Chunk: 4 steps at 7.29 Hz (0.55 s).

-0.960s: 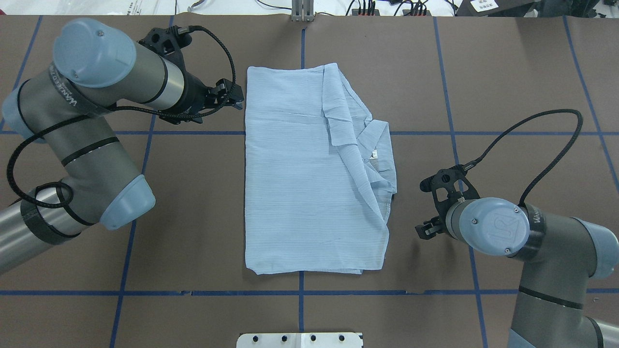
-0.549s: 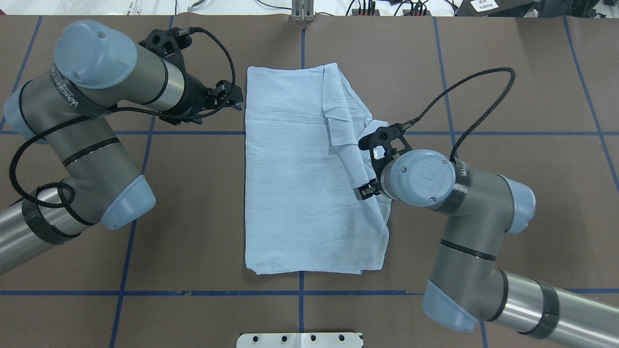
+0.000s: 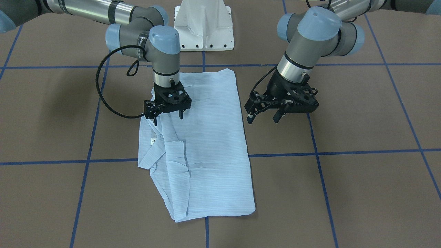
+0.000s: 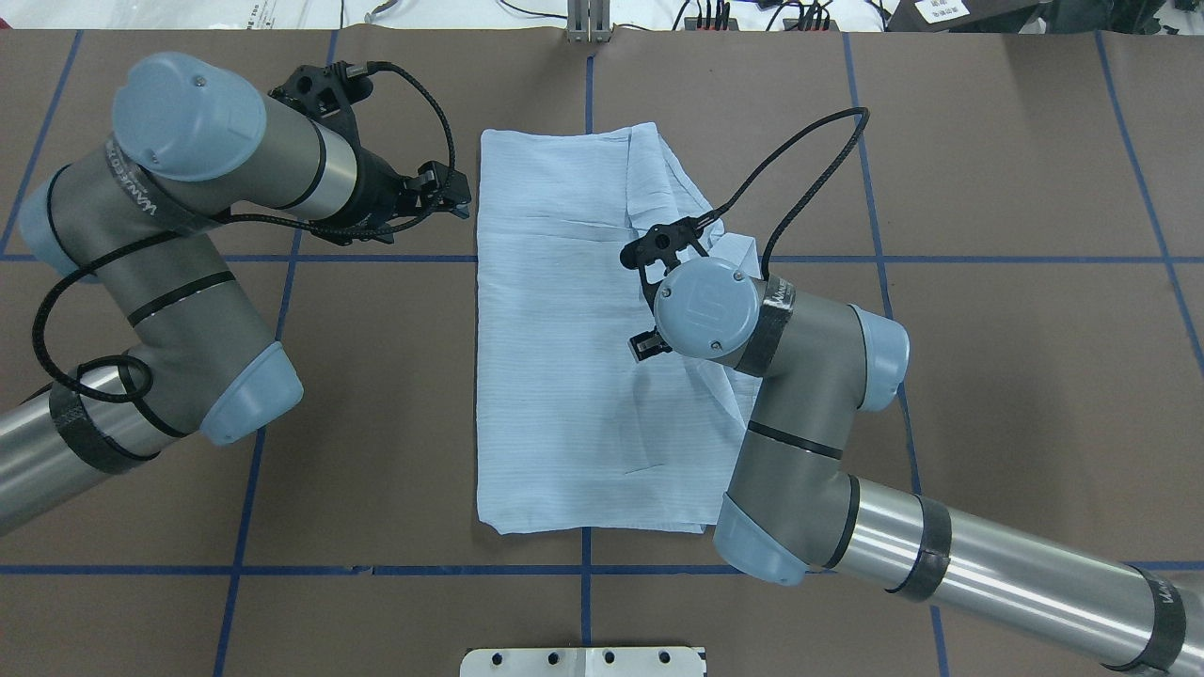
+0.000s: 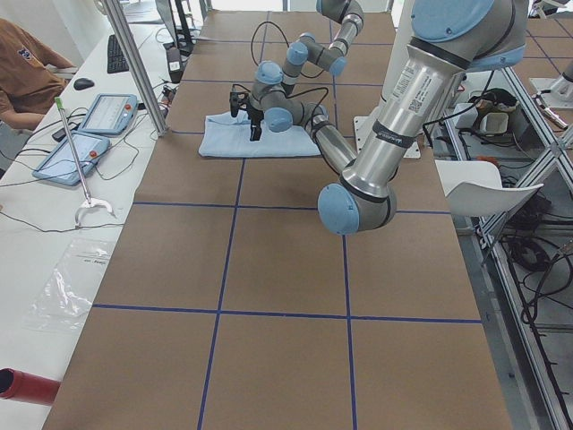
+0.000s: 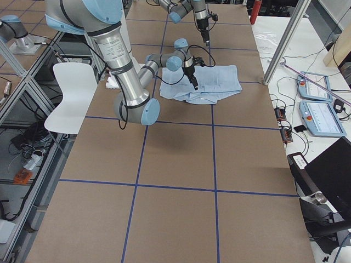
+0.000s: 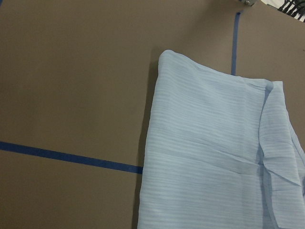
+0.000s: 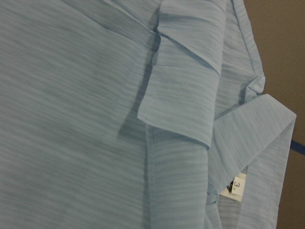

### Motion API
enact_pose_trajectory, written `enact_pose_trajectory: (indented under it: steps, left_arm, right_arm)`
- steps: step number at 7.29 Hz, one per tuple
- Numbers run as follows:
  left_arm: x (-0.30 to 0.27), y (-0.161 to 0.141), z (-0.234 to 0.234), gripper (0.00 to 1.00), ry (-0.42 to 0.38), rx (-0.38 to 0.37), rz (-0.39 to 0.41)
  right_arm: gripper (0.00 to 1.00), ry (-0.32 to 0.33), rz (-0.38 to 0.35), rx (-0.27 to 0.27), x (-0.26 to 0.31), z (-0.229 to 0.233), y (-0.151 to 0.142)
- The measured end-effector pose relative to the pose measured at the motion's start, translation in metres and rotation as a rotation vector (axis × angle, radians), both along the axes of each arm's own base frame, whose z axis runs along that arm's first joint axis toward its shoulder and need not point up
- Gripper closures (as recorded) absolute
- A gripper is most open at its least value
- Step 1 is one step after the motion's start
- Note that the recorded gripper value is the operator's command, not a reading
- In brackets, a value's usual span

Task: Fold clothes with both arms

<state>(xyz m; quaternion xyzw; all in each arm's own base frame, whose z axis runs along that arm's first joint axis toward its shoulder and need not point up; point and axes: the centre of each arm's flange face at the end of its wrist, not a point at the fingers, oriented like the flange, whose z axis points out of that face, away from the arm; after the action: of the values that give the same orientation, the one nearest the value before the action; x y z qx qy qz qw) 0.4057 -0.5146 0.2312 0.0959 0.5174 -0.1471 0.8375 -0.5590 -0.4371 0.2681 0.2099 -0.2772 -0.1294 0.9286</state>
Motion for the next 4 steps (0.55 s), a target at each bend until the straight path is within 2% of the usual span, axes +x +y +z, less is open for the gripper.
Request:
enact_pose_trajectory:
  steps: [4]
  left_arm:
    - [0.001,-0.001,-0.002,0.0,0.009,0.003,-0.002]
  right_arm:
    - [0.0,0.053,-0.031,-0.004,0.001,0.03,0.001]
